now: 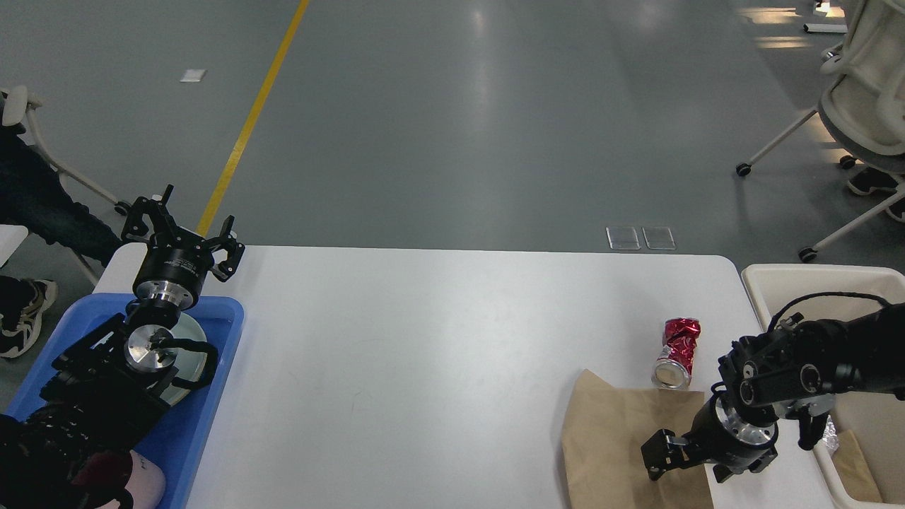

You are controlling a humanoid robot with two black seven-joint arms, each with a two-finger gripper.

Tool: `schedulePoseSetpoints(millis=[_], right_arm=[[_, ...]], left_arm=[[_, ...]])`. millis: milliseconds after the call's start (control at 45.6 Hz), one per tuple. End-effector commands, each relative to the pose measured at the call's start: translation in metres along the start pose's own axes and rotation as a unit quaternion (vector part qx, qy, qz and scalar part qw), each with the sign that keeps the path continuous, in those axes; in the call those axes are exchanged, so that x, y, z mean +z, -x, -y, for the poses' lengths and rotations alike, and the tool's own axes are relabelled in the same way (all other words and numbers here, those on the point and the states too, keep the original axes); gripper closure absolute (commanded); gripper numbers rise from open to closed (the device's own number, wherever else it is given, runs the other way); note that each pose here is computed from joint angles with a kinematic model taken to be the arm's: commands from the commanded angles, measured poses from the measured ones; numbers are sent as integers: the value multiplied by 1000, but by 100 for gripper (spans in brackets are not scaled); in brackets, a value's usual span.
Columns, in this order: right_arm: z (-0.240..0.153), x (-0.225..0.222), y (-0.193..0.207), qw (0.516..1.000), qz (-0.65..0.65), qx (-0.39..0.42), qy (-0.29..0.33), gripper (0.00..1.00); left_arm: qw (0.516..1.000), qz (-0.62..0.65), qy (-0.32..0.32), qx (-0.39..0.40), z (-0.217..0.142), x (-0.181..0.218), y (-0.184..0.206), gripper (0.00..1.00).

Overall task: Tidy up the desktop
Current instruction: 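Grasp the brown paper bag with the right gripper and lift it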

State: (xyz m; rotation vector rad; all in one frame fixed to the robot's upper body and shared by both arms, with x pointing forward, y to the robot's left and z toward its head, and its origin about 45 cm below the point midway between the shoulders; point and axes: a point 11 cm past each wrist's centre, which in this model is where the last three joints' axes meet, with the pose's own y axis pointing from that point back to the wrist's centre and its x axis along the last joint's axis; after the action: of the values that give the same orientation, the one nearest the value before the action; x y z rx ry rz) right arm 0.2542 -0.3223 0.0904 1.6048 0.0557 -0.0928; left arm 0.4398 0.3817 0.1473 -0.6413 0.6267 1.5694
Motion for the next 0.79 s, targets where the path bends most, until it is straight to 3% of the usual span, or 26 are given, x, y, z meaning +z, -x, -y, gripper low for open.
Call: schedulePoseSetpoints(millis=[0,110,132,373,768], right_arm=[[4,-1,2,1000,2,21,-4,35],[3,-3,9,1000,-1,3,-6,98],[3,-5,11,1000,-2,-4,-7,100],[-22,-22,9,999,-5,-17,-36,100],[-114,-41,-23,994,-3,45,-96,100]], left_arm=[[1000,0,0,0,0,0,0,4],[1000,0,0,0,0,0,0,4],[1000,0,0,0,0,0,0,4],[1000,0,0,0,0,0,0,4],[1000,0,0,0,0,0,0,4]])
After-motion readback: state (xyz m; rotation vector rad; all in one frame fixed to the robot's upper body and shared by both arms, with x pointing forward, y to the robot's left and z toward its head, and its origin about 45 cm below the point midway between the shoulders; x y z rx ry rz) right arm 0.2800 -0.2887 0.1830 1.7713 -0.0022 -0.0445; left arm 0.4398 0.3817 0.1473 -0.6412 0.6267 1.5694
